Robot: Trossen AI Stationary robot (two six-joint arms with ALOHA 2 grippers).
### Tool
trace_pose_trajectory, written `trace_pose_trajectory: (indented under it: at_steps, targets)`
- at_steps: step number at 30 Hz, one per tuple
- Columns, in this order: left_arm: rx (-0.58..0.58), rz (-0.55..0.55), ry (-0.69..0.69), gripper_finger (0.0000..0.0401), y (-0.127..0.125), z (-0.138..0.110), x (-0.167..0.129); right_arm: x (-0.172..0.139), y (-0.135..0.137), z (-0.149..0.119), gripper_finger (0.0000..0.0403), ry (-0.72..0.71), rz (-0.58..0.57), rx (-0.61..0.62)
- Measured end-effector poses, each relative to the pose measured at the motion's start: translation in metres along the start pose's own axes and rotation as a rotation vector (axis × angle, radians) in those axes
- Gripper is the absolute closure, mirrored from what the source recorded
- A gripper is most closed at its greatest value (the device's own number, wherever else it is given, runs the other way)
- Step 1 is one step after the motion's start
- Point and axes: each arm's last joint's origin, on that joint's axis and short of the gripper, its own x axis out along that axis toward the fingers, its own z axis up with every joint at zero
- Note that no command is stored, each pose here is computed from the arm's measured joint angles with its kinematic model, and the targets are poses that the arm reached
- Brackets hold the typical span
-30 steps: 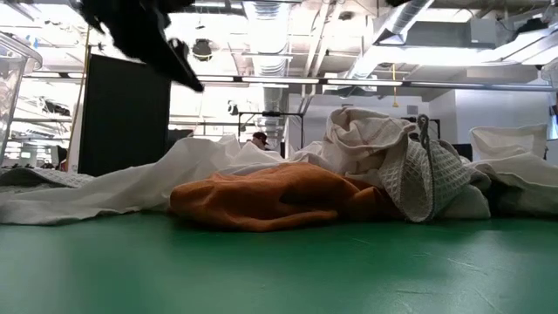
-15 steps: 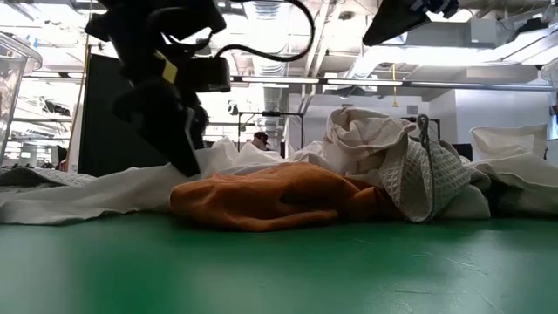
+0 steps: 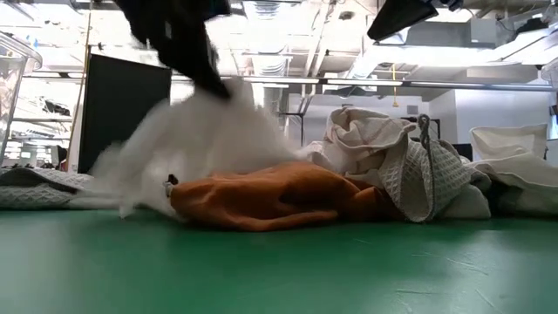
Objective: Sort towels by color in basket
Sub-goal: Put the white towel into the left transparent bin
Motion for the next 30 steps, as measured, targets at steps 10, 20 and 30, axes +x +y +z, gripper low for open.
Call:
trace_pose_trajectory:
  at_steps: [10,20,30]
  targets:
    - [-0.074,-0.125,-0.670,0.0400,0.054,0.019,-0.200,0.012,-0.007,0.004,0.0330,-0.015,-0.083,-0.098]
    - [-0.139,-0.576,-0.947,0.0400,0.065,-0.010,-0.280,0.044,-0.027,0.012,0.0330,0.038,-0.197,-0.072]
    - [-0.151,-0.858,-0.521,0.0400,0.046,-0.004,-0.242,0.047,-0.028,0.012,0.0330,0.045,-0.202,-0.079]
